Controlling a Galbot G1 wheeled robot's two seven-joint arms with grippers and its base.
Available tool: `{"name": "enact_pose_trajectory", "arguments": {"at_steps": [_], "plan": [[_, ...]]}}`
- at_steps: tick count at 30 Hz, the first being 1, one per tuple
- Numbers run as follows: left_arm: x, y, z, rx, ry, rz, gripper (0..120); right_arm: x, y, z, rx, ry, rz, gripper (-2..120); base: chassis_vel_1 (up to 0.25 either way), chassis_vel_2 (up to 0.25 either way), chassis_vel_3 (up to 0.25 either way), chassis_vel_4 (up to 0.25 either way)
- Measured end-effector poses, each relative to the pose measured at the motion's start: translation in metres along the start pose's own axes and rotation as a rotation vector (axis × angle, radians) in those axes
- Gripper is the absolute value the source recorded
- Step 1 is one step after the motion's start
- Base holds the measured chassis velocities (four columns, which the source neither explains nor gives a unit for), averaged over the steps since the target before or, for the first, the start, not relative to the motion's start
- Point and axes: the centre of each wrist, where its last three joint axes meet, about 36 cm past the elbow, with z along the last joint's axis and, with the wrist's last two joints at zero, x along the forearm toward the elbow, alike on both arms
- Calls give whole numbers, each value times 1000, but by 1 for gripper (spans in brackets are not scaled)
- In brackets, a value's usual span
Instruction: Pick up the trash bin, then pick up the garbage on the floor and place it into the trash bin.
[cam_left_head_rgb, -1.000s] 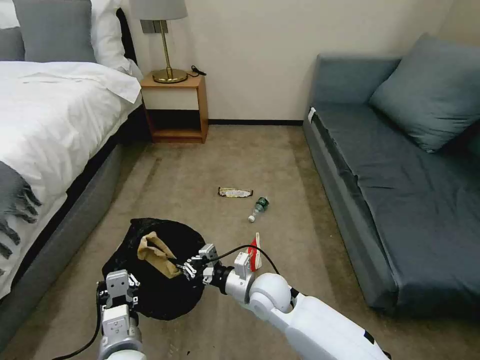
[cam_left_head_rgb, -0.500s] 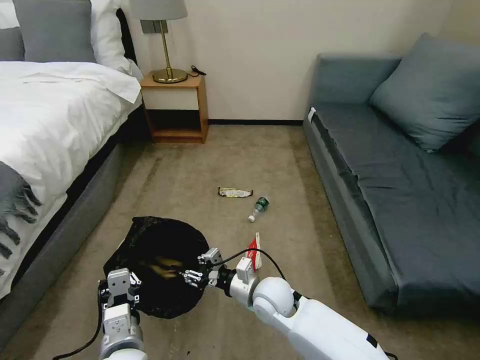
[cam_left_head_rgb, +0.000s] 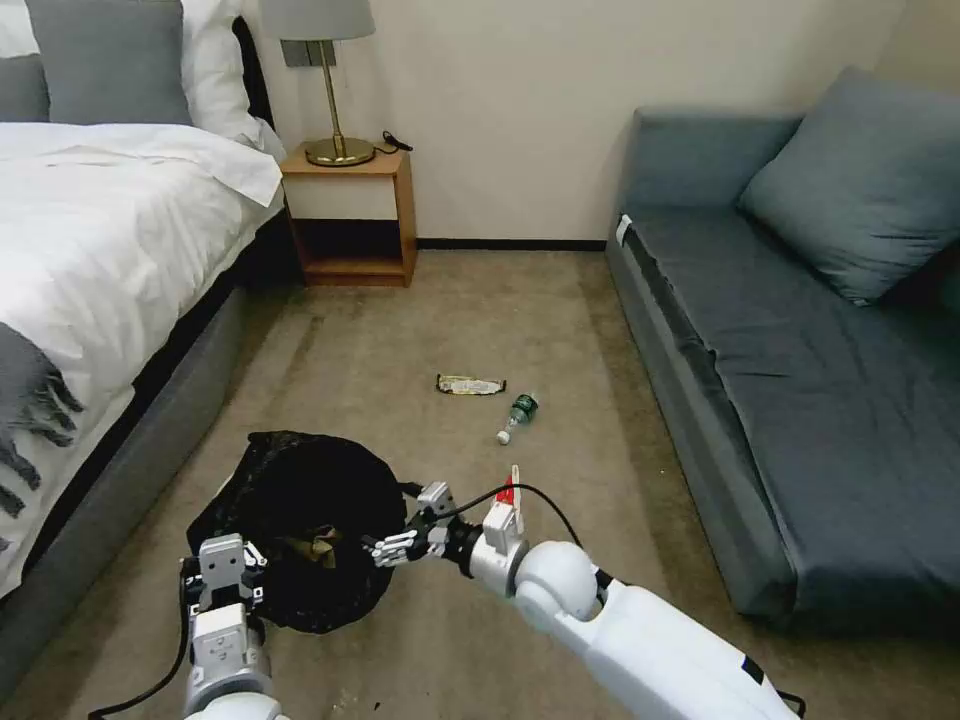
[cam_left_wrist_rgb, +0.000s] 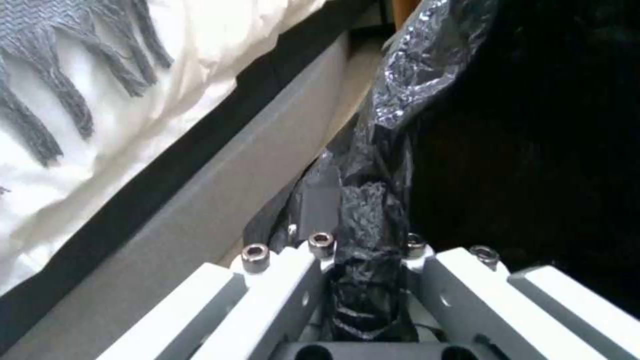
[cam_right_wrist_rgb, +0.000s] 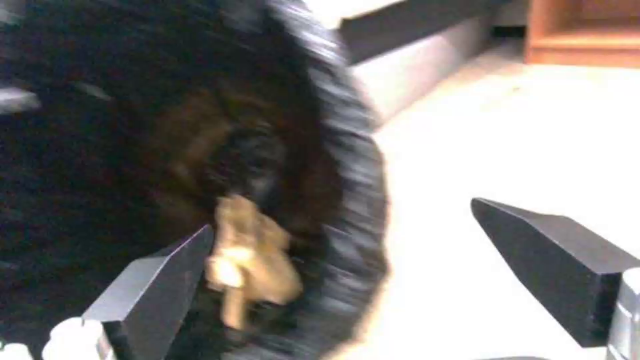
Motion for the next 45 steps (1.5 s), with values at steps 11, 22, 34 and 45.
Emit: {"name": "enact_pose_trajectory", "arguments": {"at_steps": [11, 22, 34, 45], "plan": [[-1, 4, -4, -5, -18, -16, 0, -6, -54, 23, 61, 148, 154, 100, 0, 0, 0, 0], [-4, 7, -4, -11, -22, -20, 0, -12, -96, 39, 71, 253, 314, 100, 0, 0, 0, 0], [-8, 6, 0, -16, -16, -20, 0, 0, -117, 67, 70, 422, 469, 100, 0, 0, 0, 0], [-7, 0, 6, -13, -1, -15, 0, 2, -122, 99, 34, 525, 484, 100, 0, 0, 0, 0]]}}
